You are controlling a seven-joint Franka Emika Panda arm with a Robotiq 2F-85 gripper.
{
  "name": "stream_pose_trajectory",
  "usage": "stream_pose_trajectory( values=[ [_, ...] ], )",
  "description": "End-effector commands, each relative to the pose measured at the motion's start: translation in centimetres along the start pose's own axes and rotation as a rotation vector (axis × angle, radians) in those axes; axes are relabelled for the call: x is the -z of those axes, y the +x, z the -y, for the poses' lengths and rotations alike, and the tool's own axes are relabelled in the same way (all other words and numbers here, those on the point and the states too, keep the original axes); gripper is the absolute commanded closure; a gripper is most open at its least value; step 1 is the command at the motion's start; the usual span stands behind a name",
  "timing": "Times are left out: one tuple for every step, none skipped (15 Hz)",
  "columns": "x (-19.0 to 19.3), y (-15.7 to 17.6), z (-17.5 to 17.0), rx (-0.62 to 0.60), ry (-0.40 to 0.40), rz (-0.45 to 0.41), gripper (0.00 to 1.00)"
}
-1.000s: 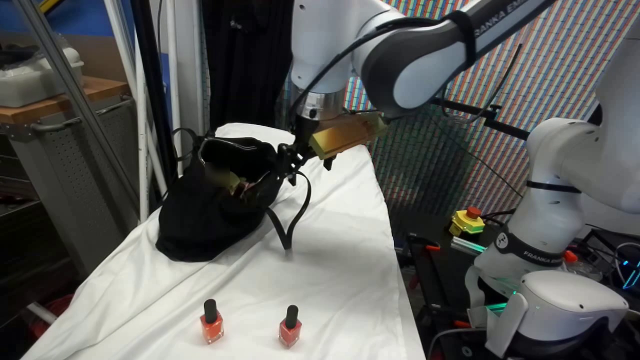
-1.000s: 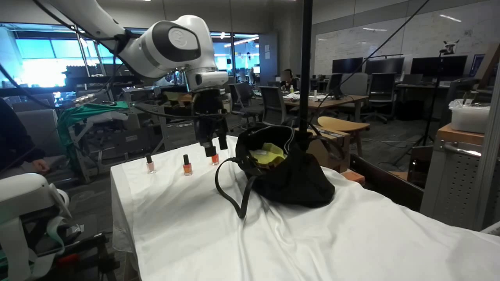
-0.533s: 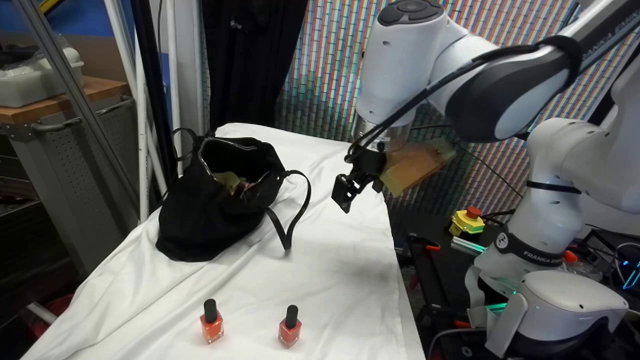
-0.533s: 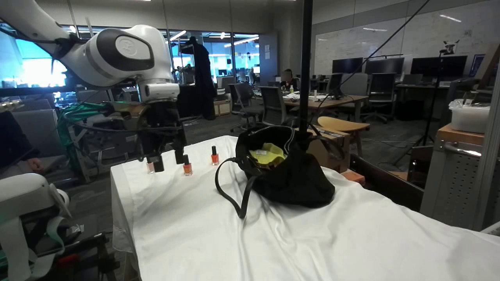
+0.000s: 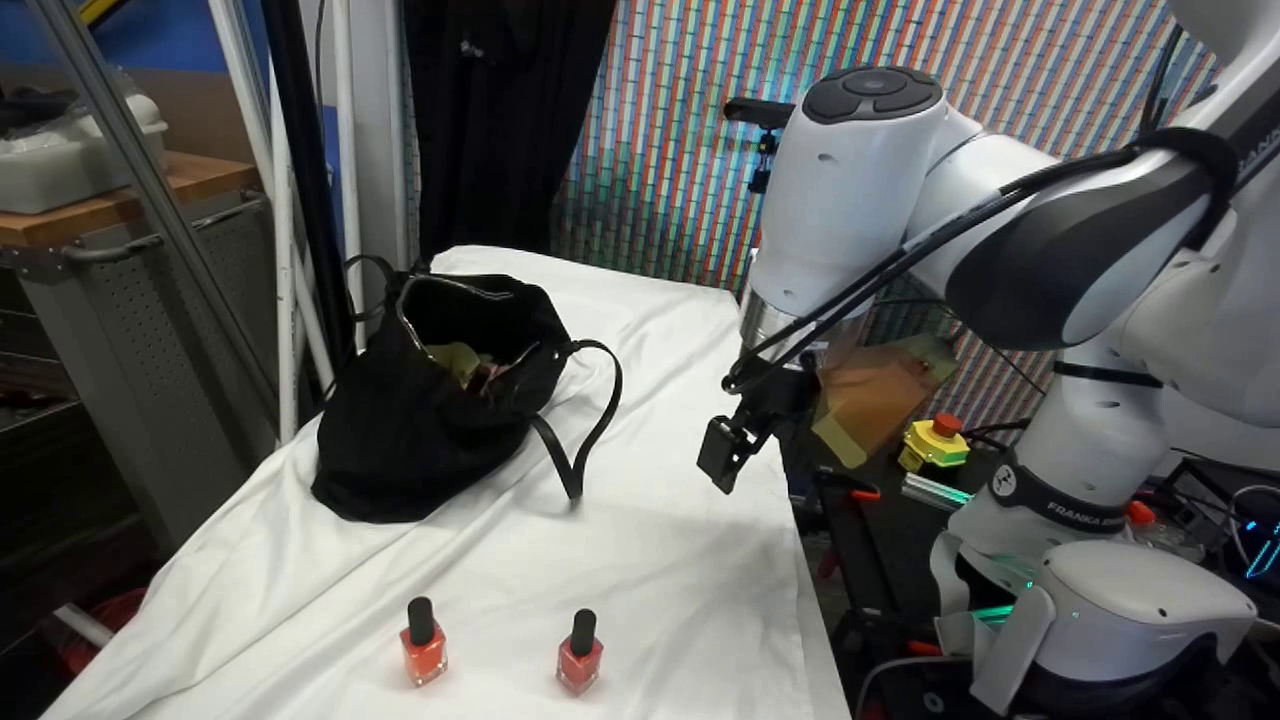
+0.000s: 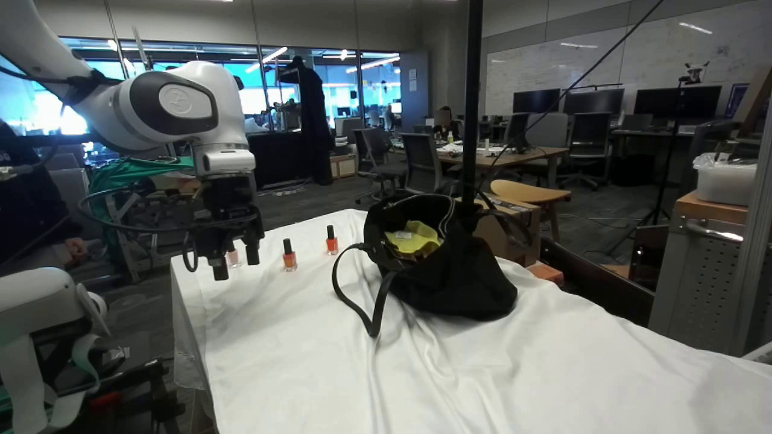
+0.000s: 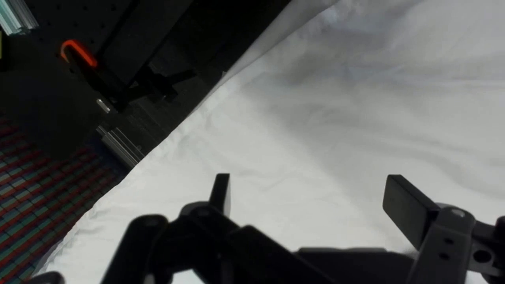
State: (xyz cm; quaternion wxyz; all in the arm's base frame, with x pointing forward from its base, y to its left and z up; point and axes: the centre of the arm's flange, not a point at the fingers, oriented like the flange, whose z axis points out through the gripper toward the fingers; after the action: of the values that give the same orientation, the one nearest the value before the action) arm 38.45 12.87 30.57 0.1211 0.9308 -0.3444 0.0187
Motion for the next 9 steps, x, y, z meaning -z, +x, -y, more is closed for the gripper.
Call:
stream_pose_trajectory(
  values=[
    [-0.6, 1.2, 3.8, 0.032, 0.058, 0.029, 0.00],
    [-0.8, 1.8, 4.7, 0.038, 0.070, 0.035, 0.00],
    [-0.9, 2.3, 5.5, 0.043, 0.083, 0.040, 0.00],
    [-1.1, 3.0, 6.6, 0.049, 0.094, 0.043, 0.00],
    [-1.1, 3.5, 7.4, 0.054, 0.104, 0.046, 0.00],
    [-1.1, 4.1, 8.6, 0.060, 0.118, 0.052, 0.00],
    [-0.8, 4.7, 9.5, 0.073, 0.131, 0.061, 0.00],
    [-0.6, 5.3, 10.3, 0.084, 0.146, 0.069, 0.00],
    [-0.3, 5.8, 11.1, 0.091, 0.158, 0.070, 0.00]
  ],
)
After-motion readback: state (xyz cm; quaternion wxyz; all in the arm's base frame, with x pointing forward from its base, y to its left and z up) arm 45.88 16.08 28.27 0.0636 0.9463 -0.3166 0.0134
